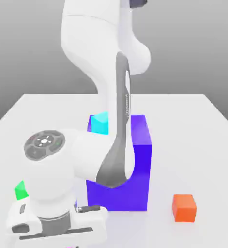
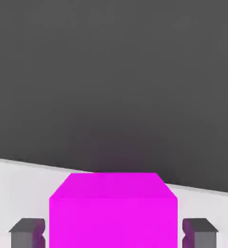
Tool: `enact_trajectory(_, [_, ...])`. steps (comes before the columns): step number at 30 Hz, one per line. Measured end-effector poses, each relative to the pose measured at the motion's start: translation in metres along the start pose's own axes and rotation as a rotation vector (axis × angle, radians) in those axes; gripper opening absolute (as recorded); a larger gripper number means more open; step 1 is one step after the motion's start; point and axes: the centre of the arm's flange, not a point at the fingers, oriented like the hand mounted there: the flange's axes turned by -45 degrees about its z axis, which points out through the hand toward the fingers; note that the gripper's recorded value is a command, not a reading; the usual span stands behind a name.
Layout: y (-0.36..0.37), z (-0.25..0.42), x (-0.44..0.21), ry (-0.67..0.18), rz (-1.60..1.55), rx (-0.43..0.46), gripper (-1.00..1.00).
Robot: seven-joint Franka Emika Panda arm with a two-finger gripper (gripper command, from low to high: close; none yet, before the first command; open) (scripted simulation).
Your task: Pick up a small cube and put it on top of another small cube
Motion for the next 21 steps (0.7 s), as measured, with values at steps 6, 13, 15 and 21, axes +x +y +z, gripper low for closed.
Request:
enact_trajectory(6, [0.000, -0.035, 0.000, 0.000, -0.001, 0.000, -1.00])
enact_trajectory(13, [0.070, -0.098, -0.089, -0.004, 0.259, -0.050, -1.00])
enact_trajectory(15, [0.086, -0.106, -0.125, -0.004, 0.355, -0.050, -1.00])
enact_trajectory(21, [0.123, -0.107, -0.236, 0.001, 0.661, -0.005, -1.00])
